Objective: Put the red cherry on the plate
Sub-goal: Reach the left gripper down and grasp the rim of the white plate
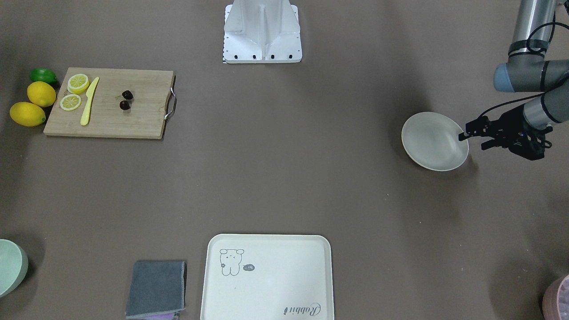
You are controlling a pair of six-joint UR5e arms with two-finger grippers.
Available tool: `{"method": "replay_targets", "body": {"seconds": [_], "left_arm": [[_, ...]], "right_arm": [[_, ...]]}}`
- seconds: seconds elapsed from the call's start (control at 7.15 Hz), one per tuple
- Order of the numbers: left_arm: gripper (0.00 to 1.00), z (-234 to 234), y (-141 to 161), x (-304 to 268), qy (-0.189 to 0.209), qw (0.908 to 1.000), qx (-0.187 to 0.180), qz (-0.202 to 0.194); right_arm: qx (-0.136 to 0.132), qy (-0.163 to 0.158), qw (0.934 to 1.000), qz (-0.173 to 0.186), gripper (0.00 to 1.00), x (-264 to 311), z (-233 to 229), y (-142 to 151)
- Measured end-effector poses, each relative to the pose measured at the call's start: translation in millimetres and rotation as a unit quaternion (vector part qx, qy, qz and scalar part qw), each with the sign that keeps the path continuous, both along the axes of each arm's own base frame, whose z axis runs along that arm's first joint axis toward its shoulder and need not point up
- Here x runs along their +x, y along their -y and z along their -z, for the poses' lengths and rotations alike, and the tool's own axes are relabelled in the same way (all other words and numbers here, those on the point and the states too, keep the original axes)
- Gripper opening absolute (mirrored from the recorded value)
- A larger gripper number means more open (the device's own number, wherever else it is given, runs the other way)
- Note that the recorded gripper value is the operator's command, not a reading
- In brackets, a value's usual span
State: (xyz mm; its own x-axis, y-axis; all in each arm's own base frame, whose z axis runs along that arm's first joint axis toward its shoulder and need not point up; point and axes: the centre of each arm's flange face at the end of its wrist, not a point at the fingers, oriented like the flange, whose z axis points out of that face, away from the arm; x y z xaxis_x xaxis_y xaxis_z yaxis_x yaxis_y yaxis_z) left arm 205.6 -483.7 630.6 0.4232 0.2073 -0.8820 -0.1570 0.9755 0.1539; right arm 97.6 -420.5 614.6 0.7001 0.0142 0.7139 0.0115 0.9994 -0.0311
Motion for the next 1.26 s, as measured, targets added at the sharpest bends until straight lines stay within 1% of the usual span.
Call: {"method": "replay_targets", "body": {"seconds": [0.28,0.42,0.56,0.7,0.84,0.98,1.26], "left_arm": [[0.69,4,-6,16,0.0,1.0,0.002,0.007],[0.62,6,-8,19,-0.002,1.0,0.0,0.009],[0.51,7,-9,19,-0.005,0.9999,0.0,0.012],[0.34,6,-11,18,-0.007,0.9999,0.0,0.013],[0.1,4,-14,17,-0.009,0.9999,0.001,0.014],[0.0,2,-17,15,-0.012,0.9998,0.004,0.015],[0.0,0,-23,12,-0.018,0.9996,0.007,0.019]], "right_arm": [[0.0,0.0,1.0,0.0,1.0,0,0,-4],[-0.001,0.0,1.0,0.0,1.0,0,-1,-5],[-0.001,0.0,1.0,0.0,1.0,0,-1,-7],[-0.001,0.0,1.0,0.0,1.0,0,0,-9],[-0.001,0.0,1.0,-0.001,1.0,0,1,-12],[0.0,0.0,1.0,-0.001,1.0,0,2,-16],[0.0,0.0,1.0,-0.002,1.0,0,3,-20]]}}
